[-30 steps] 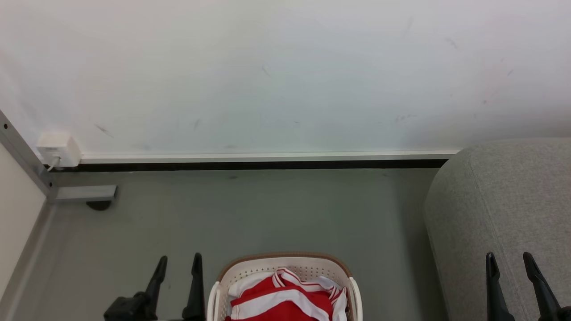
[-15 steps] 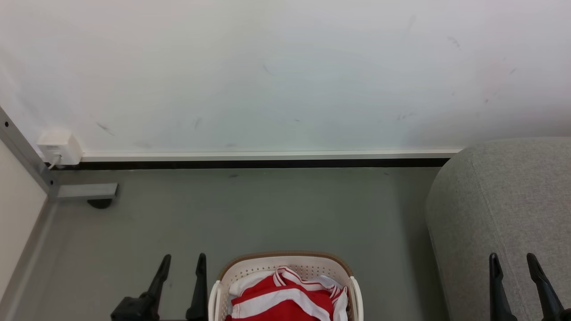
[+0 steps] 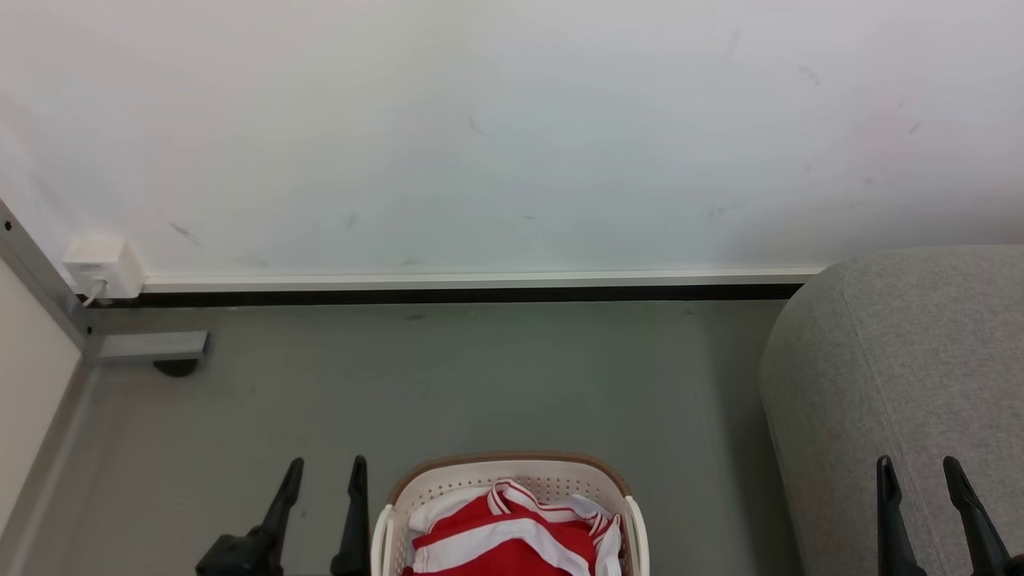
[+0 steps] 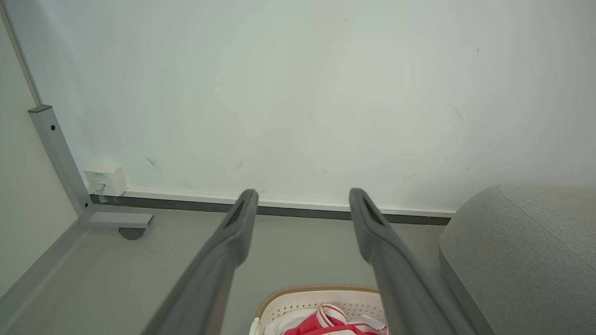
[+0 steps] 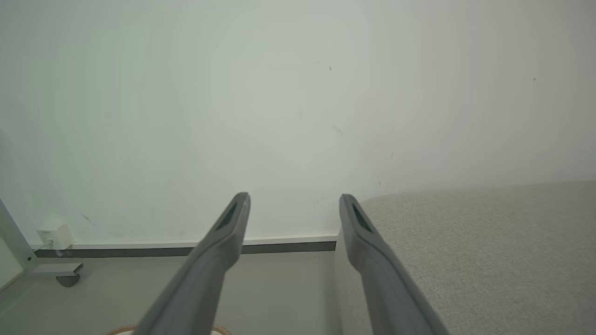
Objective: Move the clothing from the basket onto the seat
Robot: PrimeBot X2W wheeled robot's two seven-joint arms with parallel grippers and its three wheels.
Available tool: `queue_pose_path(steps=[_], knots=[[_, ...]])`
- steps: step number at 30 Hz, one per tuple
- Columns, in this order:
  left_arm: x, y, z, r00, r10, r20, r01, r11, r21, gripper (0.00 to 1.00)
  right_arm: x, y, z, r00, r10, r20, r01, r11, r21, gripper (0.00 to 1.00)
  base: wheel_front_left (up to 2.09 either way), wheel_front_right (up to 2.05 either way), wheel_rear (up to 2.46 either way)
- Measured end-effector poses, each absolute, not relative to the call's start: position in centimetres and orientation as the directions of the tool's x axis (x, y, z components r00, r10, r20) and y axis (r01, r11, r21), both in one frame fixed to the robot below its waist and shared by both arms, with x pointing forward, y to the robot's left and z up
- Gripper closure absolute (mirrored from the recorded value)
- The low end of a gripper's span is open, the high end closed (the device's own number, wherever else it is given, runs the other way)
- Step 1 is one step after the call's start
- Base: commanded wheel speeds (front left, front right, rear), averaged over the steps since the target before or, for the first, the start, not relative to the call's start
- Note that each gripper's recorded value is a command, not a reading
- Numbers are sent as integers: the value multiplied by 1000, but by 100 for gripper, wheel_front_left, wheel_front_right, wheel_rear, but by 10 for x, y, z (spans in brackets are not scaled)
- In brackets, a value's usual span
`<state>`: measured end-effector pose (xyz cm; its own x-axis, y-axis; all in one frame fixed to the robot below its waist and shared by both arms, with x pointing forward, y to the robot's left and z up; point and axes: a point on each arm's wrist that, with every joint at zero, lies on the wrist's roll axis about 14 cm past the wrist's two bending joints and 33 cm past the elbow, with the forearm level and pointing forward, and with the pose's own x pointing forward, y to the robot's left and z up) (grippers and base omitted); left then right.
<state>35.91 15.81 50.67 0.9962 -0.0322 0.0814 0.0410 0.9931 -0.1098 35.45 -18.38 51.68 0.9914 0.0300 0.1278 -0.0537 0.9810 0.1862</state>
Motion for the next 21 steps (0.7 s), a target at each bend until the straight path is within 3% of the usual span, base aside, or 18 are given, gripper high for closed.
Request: queue_pose_path(steps=[14,21], knots=[[385,129,505,986,-145,79,152,985,-79,0,357,-189,522,989,9,145,-37,981,191,0,0,0,0],[406,94,470,962,-270,-34,269,963,-25,0,360,-191,526,988,0,157,-31,980,195,0,0,0,0]])
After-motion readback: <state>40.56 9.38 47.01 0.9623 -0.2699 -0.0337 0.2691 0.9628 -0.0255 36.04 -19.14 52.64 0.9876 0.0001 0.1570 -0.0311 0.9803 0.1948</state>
